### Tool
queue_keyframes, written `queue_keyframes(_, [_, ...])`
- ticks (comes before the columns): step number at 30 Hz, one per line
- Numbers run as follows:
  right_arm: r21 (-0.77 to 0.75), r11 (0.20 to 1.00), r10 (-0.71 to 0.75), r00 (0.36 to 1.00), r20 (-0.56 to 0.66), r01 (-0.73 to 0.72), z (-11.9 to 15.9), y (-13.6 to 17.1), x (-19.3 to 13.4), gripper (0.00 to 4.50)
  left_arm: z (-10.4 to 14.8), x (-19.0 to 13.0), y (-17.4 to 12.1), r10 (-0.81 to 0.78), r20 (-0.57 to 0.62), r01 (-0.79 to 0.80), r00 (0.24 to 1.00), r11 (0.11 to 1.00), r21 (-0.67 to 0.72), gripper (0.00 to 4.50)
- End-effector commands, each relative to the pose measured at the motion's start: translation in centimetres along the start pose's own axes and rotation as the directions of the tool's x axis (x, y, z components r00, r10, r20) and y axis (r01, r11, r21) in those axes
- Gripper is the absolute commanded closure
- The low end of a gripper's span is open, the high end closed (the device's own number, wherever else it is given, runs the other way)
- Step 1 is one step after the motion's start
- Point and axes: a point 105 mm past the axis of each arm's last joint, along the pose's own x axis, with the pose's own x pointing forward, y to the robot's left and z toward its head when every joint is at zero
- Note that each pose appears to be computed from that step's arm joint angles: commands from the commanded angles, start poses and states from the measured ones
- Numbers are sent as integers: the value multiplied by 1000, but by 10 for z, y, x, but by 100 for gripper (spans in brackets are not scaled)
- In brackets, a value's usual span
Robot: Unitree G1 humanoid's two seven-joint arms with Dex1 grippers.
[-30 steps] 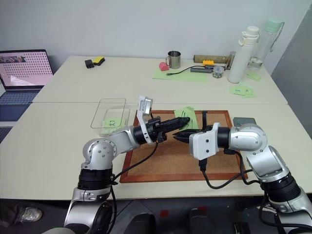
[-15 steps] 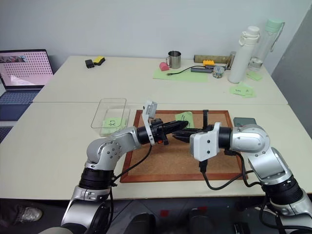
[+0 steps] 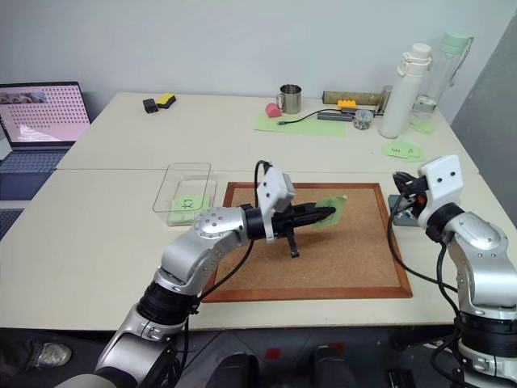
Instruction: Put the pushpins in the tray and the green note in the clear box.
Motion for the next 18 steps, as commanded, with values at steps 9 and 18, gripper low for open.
queue_keyframes(9, [288, 944, -133, 984, -117, 162, -32, -54, 37, 450, -4, 5, -3, -5, -8, 7, 1000, 988, 153, 448])
queue_keyframes(18, [313, 938, -116, 985, -126, 151, -38, -55, 44, 240, -6, -1, 0, 20, -15, -18, 1000, 990, 138, 450])
